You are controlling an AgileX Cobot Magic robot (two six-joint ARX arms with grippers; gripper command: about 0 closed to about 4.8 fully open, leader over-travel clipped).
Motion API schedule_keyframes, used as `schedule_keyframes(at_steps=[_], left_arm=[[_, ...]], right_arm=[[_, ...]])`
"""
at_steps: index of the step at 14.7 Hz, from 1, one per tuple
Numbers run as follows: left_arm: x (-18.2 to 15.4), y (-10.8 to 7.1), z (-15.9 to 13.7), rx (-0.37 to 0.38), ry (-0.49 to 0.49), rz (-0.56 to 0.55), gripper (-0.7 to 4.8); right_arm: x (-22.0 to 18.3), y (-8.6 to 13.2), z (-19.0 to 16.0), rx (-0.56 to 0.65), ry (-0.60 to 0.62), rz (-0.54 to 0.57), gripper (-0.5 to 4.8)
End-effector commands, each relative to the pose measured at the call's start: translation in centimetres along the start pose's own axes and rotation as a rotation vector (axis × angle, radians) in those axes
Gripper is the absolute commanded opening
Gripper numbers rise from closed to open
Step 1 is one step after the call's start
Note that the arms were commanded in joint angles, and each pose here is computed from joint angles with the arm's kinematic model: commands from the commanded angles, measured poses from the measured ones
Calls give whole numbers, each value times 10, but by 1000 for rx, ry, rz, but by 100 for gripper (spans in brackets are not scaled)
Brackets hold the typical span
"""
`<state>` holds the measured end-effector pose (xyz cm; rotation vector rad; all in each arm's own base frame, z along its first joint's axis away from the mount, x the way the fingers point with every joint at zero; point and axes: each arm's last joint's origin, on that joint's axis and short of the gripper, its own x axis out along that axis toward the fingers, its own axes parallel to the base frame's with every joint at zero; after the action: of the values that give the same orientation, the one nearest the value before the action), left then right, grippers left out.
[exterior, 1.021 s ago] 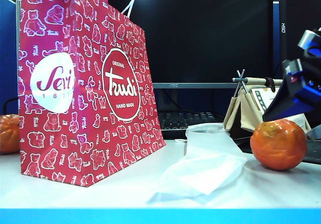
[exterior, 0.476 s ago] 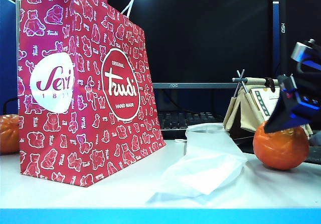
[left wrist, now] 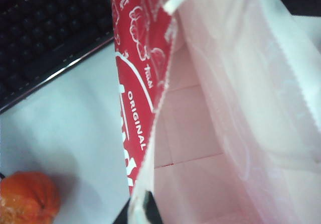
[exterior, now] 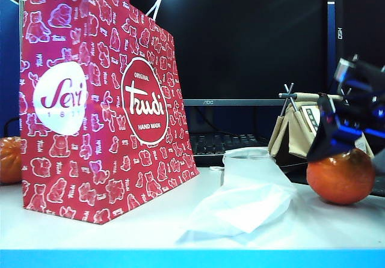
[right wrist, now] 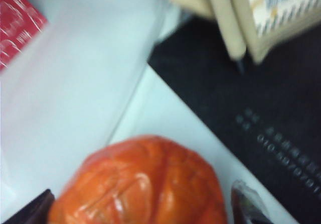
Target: Open the paper bag and put two oranges into the paper bag.
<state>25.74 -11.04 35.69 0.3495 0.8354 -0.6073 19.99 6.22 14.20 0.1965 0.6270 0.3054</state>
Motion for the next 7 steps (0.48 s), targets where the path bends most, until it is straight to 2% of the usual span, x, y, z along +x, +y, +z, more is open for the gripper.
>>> schedule_keyframes(at_steps=[1, 7], left_arm=[[-1, 0, -3, 15, 40, 21, -4], [-1, 1, -4, 18, 48, 37, -4]], right_arm=[[6, 0, 1, 0, -12, 8, 479], [20, -4, -6, 4, 24, -3, 479]])
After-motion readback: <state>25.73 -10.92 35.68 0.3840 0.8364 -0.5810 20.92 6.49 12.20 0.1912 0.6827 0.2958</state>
